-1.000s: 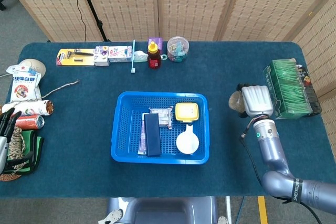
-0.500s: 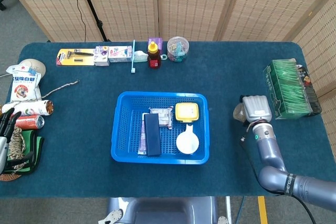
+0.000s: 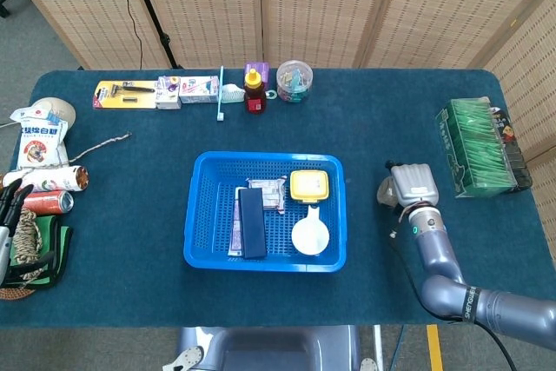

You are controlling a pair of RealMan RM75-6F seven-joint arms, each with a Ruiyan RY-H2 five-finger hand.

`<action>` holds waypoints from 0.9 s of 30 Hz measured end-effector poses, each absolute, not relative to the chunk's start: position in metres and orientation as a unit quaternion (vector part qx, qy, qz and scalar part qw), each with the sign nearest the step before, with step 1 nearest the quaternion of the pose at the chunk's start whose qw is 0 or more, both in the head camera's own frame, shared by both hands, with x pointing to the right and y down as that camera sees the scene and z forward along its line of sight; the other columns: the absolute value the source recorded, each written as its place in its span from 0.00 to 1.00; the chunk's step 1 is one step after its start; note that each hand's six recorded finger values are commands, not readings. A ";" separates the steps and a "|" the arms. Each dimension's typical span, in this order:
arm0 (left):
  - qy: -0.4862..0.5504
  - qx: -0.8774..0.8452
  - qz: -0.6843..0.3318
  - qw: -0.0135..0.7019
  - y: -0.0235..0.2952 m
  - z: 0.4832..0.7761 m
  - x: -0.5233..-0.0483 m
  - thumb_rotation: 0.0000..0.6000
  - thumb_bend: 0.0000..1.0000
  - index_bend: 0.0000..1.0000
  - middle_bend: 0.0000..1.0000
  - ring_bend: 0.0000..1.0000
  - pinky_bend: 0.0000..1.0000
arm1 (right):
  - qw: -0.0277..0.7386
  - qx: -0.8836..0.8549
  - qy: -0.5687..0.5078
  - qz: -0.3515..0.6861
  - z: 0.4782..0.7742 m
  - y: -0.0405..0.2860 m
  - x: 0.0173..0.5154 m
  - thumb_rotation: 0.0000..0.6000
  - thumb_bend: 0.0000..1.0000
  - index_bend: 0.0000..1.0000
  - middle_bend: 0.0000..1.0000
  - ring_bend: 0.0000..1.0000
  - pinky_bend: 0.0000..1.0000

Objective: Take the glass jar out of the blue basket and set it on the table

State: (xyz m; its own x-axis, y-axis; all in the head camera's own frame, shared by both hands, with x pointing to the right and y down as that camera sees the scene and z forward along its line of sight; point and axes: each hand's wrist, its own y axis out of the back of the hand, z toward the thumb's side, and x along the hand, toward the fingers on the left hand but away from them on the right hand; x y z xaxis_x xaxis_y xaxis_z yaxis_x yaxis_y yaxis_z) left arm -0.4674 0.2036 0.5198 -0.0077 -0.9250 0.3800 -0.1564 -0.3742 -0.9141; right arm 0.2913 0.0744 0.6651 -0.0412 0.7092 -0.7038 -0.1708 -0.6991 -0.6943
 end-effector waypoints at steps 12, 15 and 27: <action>0.439 -0.617 -0.555 0.345 0.204 0.519 -0.467 1.00 0.02 0.00 0.00 0.00 0.00 | 0.326 -0.623 -0.222 0.676 0.645 0.078 0.294 1.00 0.37 0.00 0.21 0.28 0.69; 0.438 -0.619 -0.553 0.346 0.205 0.519 -0.466 1.00 0.02 0.00 0.00 0.00 0.00 | 0.324 -0.624 -0.222 0.676 0.643 0.079 0.295 1.00 0.37 0.00 0.18 0.22 0.67; 0.443 -0.619 -0.550 0.343 0.206 0.516 -0.470 1.00 0.02 0.00 0.00 0.00 0.00 | 0.327 -0.627 -0.230 0.668 0.628 0.079 0.297 1.00 0.37 0.00 0.16 0.17 0.66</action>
State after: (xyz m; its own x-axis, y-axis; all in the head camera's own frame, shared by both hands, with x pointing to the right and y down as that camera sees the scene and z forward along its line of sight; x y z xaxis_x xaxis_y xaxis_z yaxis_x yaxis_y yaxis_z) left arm -0.4698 0.2063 0.5159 0.0015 -0.9263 0.3768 -0.1714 -0.3714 -0.9125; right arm 0.2974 0.0791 0.6278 0.0007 0.7257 -0.6880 -0.1477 -0.6804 -0.7178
